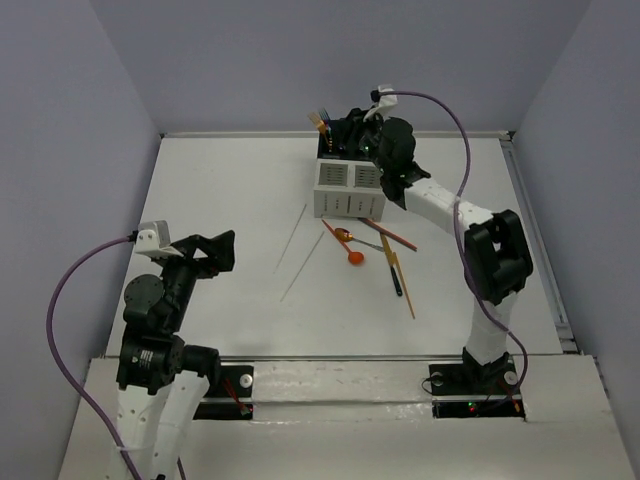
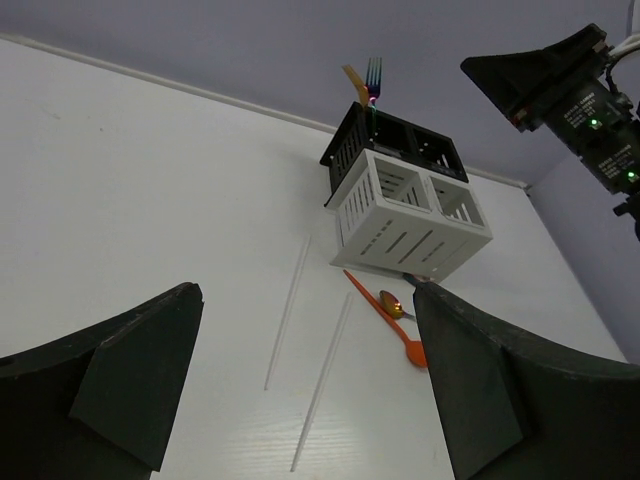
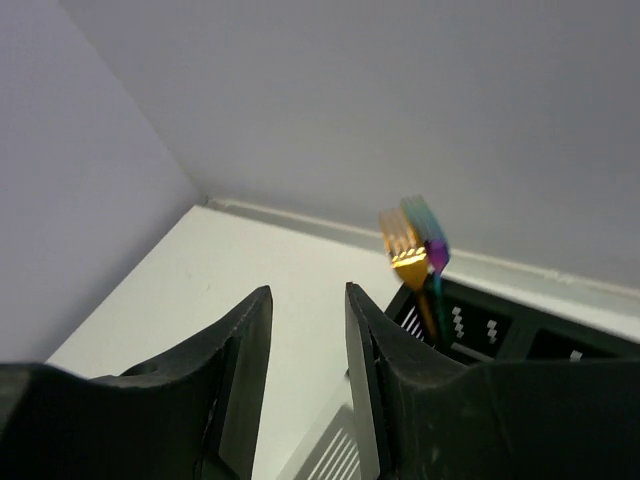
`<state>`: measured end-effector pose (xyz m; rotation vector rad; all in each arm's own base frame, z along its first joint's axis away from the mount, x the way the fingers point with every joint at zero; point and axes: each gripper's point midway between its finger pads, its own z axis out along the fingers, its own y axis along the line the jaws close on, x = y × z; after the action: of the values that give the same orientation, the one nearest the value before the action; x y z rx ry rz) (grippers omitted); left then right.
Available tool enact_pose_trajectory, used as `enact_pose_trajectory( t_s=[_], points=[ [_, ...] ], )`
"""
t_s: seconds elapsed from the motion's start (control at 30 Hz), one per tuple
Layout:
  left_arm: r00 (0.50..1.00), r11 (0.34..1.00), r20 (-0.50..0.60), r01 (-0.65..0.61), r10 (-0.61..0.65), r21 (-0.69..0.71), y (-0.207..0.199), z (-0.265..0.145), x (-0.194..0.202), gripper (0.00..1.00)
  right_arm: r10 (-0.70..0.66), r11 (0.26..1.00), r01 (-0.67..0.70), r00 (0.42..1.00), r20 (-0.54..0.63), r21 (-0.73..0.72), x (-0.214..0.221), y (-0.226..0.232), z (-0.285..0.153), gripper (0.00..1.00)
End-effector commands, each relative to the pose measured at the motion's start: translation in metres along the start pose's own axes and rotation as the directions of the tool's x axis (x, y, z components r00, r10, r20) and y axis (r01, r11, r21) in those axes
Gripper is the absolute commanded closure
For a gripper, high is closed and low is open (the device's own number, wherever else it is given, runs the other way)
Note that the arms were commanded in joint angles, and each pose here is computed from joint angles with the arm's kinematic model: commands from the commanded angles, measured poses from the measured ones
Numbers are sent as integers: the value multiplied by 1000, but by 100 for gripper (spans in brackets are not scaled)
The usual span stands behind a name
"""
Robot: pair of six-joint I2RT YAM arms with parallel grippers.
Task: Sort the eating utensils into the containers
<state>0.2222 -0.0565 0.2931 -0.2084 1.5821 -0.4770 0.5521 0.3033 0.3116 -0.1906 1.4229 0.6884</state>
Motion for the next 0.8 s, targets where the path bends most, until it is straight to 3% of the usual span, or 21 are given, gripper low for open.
enact_pose_trajectory(
  t_s=[0.0, 0.17, 0.4, 0.6, 0.77],
  points=[
    [997, 999, 82, -16, 12, 44, -10, -5, -22, 1, 108, 994, -100, 962, -252, 44, 49, 53, -52, 59],
    [997, 998, 78, -15, 10, 66, -15, -7, -20, 1, 72, 991, -9, 881, -468, 136, 120, 78, -118, 57],
    [995, 995, 96, -14, 4, 98, -21, -13, -23, 1, 76, 974, 76, 775, -627, 213, 174, 92, -179, 43],
    [995, 993, 102, -14, 2, 118, -25, -17, -24, 1, 103, 962, 111, 695, -712, 248, 221, 95, -190, 39],
    [994, 993, 108, -11, -2, 121, -26, -20, -25, 1, 123, 962, 99, 676, -726, 255, 240, 98, -179, 40]
  ],
)
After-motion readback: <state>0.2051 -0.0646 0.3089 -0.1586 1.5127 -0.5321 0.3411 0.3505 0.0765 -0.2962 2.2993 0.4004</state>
